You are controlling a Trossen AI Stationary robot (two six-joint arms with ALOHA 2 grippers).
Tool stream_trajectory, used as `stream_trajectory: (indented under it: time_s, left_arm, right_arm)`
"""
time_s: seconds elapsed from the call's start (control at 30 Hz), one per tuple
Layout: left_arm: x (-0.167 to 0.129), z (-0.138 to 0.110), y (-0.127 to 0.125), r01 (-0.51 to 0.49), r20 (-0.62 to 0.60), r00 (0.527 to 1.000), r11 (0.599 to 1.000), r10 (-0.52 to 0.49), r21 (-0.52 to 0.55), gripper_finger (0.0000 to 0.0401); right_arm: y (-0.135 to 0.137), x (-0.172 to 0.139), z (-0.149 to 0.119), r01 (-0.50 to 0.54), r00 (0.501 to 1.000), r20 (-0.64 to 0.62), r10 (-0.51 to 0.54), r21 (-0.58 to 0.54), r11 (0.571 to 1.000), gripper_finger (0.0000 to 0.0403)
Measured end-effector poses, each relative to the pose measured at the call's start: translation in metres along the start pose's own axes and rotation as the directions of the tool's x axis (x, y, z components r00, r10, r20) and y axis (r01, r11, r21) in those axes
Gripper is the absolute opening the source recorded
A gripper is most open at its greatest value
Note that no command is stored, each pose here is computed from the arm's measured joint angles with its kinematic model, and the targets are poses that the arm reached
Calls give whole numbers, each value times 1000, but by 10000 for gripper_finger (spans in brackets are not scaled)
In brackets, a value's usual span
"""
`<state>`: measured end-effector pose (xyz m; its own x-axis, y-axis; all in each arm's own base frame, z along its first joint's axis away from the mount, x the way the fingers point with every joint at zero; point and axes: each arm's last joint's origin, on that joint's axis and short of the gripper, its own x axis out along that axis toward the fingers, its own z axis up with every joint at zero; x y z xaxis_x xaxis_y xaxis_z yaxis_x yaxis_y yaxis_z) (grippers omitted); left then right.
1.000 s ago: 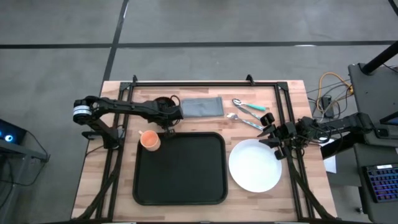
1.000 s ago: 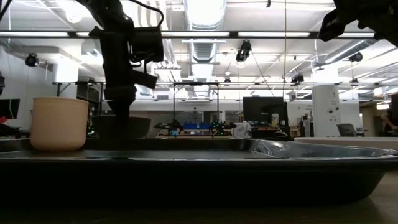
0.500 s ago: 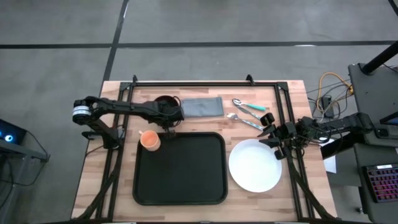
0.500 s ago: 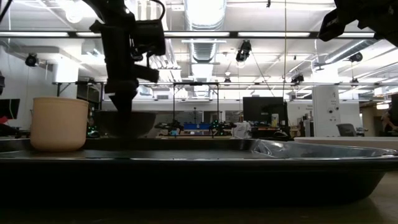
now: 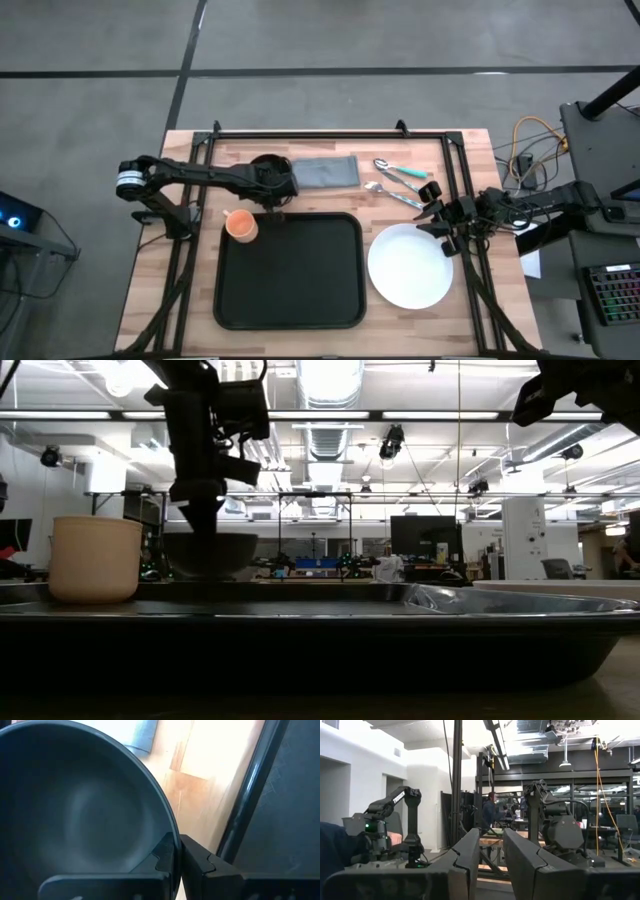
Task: Set up tray
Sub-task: Put the black bowl on the white plate
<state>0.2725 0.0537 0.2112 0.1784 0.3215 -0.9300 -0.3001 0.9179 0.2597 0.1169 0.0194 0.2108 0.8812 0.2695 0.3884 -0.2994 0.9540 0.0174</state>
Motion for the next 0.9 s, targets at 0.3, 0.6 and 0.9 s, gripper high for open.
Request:
stream_trajectory:
  time_s: [0.3, 0.6, 0.9]
  left_arm:
    - [2, -2, 0, 0, -11, 1000, 1000, 0, -9, 6]
    - [2, -2, 0, -2, -12, 1000, 1000, 2, -28, 47]
    - [0, -3, 0, -1, -7, 1000, 1000, 1, -11, 115]
  right_arm:
    - [0, 0, 0, 0, 1000, 0, 0, 0, 1000, 70]
    - [0, 0, 0, 0, 1000, 0, 0, 0, 1000, 80]
    - [0, 0, 0, 0, 1000, 0, 0, 0, 1000, 69]
